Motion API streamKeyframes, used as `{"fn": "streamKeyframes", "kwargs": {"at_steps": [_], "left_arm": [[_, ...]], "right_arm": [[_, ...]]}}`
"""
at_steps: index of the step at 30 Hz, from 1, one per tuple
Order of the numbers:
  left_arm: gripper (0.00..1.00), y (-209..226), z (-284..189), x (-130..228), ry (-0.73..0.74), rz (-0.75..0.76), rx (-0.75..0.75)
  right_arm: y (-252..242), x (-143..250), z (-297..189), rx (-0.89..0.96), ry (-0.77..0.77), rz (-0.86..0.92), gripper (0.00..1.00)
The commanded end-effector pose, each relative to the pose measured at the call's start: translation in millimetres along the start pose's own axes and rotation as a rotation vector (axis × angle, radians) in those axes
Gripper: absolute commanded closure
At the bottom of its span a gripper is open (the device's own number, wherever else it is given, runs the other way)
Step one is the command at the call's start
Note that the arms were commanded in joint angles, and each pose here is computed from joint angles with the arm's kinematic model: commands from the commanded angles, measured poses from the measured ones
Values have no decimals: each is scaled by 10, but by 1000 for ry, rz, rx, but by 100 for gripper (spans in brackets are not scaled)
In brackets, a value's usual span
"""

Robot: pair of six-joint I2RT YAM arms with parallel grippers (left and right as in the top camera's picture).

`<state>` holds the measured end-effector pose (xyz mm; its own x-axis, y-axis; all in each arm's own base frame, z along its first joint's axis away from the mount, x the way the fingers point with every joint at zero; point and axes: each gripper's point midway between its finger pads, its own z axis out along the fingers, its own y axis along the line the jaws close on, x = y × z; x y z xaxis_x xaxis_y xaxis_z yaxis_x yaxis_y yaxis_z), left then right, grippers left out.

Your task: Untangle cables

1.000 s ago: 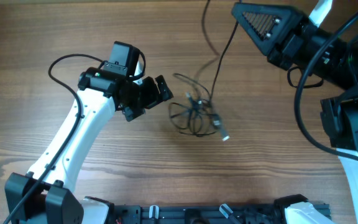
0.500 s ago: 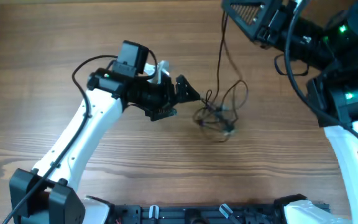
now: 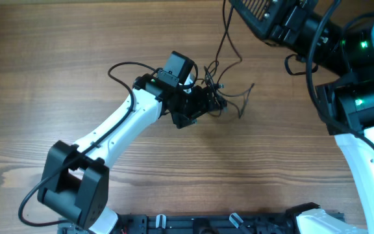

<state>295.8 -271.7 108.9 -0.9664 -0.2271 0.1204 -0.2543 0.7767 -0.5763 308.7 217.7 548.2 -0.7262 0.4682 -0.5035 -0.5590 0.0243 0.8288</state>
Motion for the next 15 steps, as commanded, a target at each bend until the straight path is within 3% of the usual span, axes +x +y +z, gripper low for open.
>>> {"fn": "streamKeyframes", "kwargs": {"at_steps": [1,4,6,8,12,15], "left_arm": [[18,183,46,-186,-96,-16,-94],[18,411,-75,-449,-196,-61,-167],[19,563,-212,-593,-189,-143,-144],[18,587,-389,-615,-72,-243,3],[12,115,-654,-404,142,-81,364],[7,-90,-756,-228,250,-77,483]], "right_arm": [[259,26,-44,-55,3,-40,95],[443,68,-115,-84,3,-88,95],[499,96,-153,-84,2,-108,95],[424,106,-175,-40,-7,-146,95],[-119,192,-182,143,29,-102,96],[-262,265,-154,162,78,-68,96]]}}
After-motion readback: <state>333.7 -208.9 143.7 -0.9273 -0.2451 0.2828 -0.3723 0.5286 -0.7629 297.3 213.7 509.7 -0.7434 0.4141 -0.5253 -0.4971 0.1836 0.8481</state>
